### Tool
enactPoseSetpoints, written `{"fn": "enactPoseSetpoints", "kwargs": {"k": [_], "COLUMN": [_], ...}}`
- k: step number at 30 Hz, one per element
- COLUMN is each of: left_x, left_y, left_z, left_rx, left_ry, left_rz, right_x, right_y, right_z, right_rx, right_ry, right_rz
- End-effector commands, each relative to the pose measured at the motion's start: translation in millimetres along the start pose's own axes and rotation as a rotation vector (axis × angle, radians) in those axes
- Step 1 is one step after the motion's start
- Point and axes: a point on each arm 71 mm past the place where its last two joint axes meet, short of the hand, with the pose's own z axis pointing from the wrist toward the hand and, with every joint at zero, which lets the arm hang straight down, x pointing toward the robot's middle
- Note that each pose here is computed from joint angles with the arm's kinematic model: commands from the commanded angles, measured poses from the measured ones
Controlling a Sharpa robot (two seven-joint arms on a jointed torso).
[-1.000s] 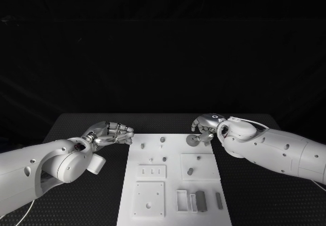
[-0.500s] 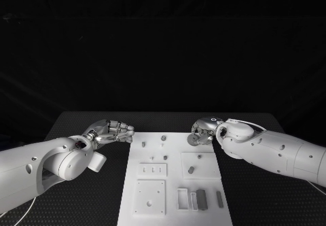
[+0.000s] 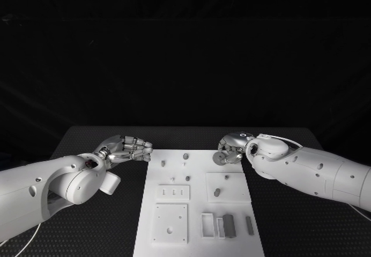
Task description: Assemble the parts on the task board
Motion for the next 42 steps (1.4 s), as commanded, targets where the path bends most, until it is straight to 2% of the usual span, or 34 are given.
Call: {"fn": "enactPoseSetpoints", "kwargs": {"k": [1,10,23,32,37,42], "left_x": [1.6,1.9,2.0,1.3,0.8,-0.1], "left_y": [-1.8,-1.8,-1.9,-1.7,-1.7,-1.5], "left_z": [0.4,0.4,-0.4,-0.5,-0.6,-1.6], "left_rx": [0.012,0.013,0.013,0.013,0.013,0.013], "left_ry": [0.014,0.015,0.015,0.013,0.011,0.008], "left_rz": [0.001,0.002,0.001,0.002,0.002,0.002], "right_x": [7.0,10.5,24.4,18.4,8.2,-10.0], "right_y": [0.5,8.4,14.7,25.2,41.2,60.6], "right_z": [-0.3,0.3,-1.1,-3.1,-6.4,-11.6], "right_rx": [-0.015,-0.046,-0.069,-0.091,-0.118,-0.158], "right_ry": [0.023,0.008,0.019,-0.053,-0.128,-0.222], "right_rz": [-0.069,-0.122,-0.153,-0.153,-0.158,-0.165]}}
